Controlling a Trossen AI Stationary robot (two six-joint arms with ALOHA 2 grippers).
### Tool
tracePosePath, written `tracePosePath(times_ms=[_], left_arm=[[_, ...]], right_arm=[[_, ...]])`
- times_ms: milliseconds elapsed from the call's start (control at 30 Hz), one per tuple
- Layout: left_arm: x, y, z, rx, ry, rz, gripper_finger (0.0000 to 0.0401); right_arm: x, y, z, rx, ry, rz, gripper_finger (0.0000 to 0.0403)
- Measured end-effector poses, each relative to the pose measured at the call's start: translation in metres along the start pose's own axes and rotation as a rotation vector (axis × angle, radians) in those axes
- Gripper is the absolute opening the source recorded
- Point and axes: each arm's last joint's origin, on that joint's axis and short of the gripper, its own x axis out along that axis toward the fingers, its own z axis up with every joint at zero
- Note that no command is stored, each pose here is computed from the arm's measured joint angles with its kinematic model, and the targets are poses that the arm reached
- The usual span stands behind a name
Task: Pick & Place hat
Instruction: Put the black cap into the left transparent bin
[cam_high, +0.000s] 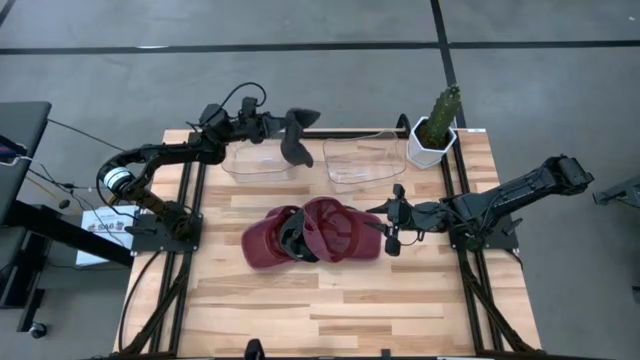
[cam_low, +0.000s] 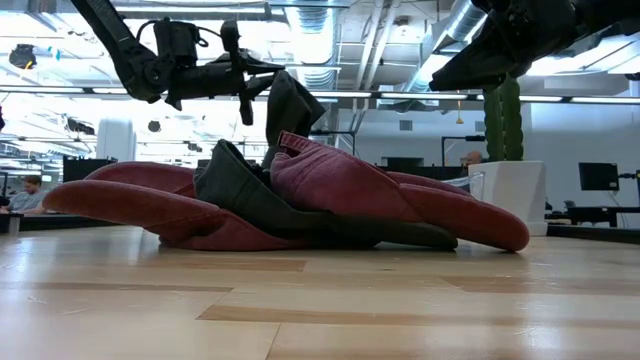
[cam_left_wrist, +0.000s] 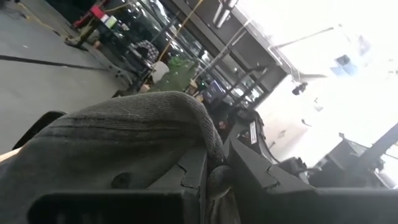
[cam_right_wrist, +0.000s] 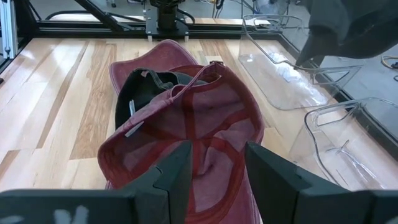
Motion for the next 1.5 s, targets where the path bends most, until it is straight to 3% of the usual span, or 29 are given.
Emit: tracePosePath(times_ms=[1033, 1500], left_arm=[[-0.005, 0.006, 0.004, -0.008, -0.015, 0.044, 0.0055], [-0.004, 0.012, -0.002, -0.032, 0.004, 0.122, 0.0057]], right_arm=[[0.0, 0.0, 0.0, -0.017, 0.0, 0.0, 0.014], [0.0, 0.0, 0.0, -0.017, 0.0, 0.0, 0.014]])
